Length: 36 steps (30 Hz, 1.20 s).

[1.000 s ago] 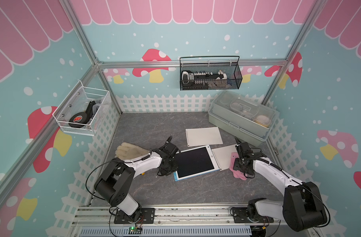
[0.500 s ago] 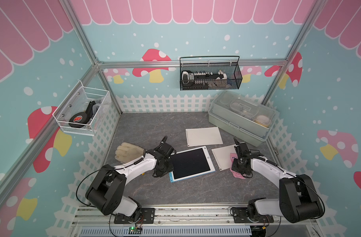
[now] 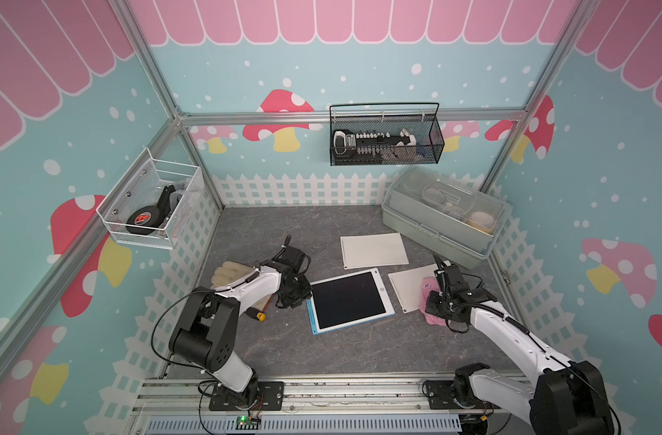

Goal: Wipe the drawing tablet
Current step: Pick up the cleaning item at the center of the board, then wipe the dirt from the drawing tablet.

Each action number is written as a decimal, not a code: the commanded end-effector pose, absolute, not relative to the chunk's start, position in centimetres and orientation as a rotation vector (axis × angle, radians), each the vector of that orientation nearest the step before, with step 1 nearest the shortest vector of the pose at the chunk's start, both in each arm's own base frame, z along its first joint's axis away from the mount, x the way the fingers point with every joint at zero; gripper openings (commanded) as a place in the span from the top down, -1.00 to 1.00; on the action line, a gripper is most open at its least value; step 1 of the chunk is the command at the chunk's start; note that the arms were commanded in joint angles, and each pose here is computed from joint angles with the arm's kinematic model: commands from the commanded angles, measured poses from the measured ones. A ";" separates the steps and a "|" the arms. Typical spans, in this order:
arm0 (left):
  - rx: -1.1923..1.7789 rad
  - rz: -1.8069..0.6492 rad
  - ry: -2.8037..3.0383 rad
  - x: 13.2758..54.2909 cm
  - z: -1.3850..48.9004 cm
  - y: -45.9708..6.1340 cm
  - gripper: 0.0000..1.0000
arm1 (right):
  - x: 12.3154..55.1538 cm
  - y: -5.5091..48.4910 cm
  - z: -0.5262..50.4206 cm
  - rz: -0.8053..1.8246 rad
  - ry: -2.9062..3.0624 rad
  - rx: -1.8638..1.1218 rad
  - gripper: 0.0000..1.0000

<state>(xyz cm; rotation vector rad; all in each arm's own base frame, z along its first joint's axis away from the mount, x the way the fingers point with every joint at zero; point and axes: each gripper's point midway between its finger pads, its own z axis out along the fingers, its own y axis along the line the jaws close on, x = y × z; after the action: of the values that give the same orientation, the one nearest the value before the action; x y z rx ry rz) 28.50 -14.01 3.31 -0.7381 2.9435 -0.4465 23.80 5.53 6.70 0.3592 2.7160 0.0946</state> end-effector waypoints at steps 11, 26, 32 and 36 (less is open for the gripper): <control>-0.675 -0.418 2.988 29.0 1.3 -13.1 0.48 | 25.9 35.5 9.3 0.768 2.569 -0.355 1.00; -0.713 -0.476 3.024 28.4 -0.2 -12.8 0.52 | 24.3 45.1 3.4 0.841 2.707 -0.347 1.00; -0.729 -0.513 3.024 28.3 -0.4 -13.0 0.54 | 22.8 43.9 0.2 0.713 2.816 -0.314 1.00; -0.740 -0.508 3.024 28.4 -0.5 -12.7 0.54 | 21.5 42.4 -0.9 0.639 2.894 -0.325 1.00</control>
<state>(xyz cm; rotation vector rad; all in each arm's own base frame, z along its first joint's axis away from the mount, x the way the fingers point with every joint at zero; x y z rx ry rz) 29.71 -13.30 1.91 -0.7146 2.9615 -0.5579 24.78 45.00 3.69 -0.3128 2.7003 0.8111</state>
